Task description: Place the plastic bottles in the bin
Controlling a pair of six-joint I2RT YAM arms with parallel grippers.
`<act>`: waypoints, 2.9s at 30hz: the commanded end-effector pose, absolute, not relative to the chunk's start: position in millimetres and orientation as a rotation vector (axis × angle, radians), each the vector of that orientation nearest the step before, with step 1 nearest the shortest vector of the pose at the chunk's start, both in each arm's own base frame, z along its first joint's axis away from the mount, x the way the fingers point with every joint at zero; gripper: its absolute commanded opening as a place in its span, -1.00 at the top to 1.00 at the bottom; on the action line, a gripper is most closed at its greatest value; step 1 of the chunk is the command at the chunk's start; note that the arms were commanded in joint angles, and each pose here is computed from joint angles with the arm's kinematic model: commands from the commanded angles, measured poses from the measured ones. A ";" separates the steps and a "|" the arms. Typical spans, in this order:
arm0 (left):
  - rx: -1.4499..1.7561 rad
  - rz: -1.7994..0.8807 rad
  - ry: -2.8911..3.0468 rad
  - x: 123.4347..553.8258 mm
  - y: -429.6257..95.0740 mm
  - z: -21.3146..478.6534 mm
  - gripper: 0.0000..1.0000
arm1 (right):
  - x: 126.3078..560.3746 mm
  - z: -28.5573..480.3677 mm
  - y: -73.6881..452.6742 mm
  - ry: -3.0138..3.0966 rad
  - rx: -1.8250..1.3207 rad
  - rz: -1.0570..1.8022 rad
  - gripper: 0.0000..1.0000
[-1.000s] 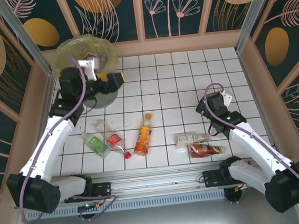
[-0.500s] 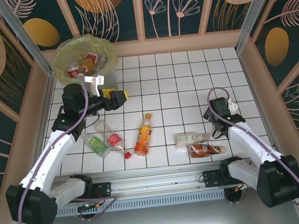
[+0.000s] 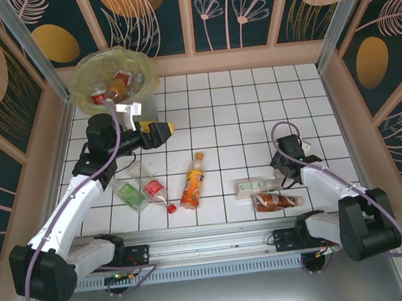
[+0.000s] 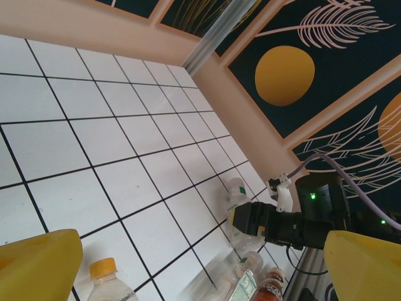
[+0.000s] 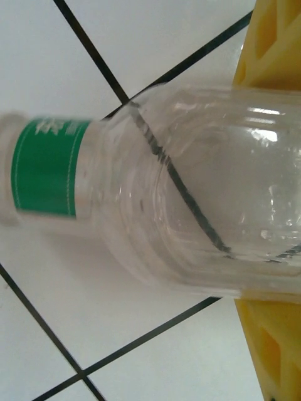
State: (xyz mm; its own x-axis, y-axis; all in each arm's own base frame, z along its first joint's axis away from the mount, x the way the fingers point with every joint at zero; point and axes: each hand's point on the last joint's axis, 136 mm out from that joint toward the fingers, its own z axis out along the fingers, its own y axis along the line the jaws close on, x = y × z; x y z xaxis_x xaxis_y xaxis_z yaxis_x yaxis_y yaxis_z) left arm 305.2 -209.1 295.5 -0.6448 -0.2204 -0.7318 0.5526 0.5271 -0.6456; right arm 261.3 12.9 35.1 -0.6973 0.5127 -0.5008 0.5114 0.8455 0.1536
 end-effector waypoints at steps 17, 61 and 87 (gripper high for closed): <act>0.297 -1.315 1.924 308.8 -242.3 285.6 -0.97 | 329.0 151.8 99.8 2.151 0.162 0.592 -0.17; 0.473 -1.759 1.452 281.5 -308.6 368.3 -0.01 | 223.4 316.7 285.7 1.681 -0.758 1.606 -0.16; 0.369 -1.157 1.707 336.1 -280.3 389.0 0.16 | 229.1 324.0 261.0 1.752 -0.664 1.301 -0.98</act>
State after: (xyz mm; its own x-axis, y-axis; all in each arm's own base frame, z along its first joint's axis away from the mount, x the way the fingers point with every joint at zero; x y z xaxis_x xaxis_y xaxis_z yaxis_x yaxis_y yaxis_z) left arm 319.5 -300.5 386.4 -0.5491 -0.3071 -0.7773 0.7192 0.3002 -0.6266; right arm 225.5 271.5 308.4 -0.5801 0.0487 -0.8131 -0.7856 0.2303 0.5743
